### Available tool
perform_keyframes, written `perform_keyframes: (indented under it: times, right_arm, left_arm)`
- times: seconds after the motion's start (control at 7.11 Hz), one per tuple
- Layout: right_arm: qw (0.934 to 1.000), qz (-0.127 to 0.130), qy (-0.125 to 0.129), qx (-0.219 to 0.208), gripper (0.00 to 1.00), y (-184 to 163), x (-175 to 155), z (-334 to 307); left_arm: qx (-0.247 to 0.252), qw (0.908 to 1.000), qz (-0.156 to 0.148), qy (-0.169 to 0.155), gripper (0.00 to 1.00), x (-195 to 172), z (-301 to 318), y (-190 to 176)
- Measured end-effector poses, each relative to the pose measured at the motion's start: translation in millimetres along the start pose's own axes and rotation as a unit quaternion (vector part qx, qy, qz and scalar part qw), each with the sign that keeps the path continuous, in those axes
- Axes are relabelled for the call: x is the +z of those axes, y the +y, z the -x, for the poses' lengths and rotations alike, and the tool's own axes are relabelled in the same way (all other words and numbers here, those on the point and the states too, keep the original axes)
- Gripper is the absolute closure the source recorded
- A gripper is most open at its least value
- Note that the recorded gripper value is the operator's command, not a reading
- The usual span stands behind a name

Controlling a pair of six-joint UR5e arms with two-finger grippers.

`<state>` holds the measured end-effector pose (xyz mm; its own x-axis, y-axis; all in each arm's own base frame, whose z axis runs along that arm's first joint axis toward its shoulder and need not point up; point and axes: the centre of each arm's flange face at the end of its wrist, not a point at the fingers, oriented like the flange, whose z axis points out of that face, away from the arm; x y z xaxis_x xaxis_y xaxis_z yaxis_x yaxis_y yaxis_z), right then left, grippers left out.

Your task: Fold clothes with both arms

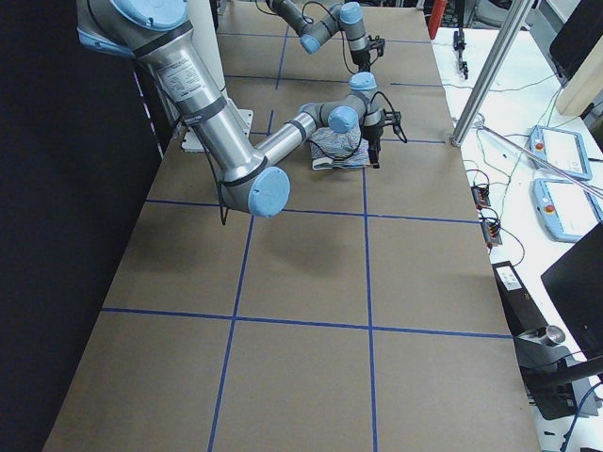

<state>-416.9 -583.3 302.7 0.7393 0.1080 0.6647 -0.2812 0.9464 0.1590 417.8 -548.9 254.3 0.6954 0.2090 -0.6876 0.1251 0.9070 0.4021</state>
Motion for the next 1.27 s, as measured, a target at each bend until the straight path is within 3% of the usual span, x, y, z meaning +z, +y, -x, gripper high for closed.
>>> perform_keyframes:
  times: [0.28, 0.7, 0.84, 0.98, 1.27]
  right_arm:
    - [0.9971, 0.03, 0.009, -0.07, 0.0, -21.5, -54.1, -105.6]
    - [0.9795, 0.087, 0.008, -0.182, 0.0, -35.2, -103.4, -356.6]
    - [0.9759, 0.104, 0.005, -0.192, 0.0, -16.8, -110.6, -441.1]
    - [0.977, 0.122, 0.001, -0.175, 0.0, 13.2, -111.1, -505.6]
    - [0.9801, 0.151, 0.002, -0.129, 0.0, 64.6, -106.2, -575.8]
  left_arm:
    - [0.06, 0.9981, 0.013, -0.008, 0.0, -87.4, 34.8, 14.3]
    - [0.149, 0.9871, 0.042, -0.039, 0.0, -173.0, 192.5, 20.4]
    - [0.176, 0.9817, 0.054, -0.051, 0.0, -191.0, 261.6, 24.9]
    - [0.172, 0.9812, 0.068, -0.054, 0.0, -203.6, 328.3, 34.6]
    - [0.103, 0.9876, 0.109, -0.044, 0.0, -199.2, 417.9, 77.9]
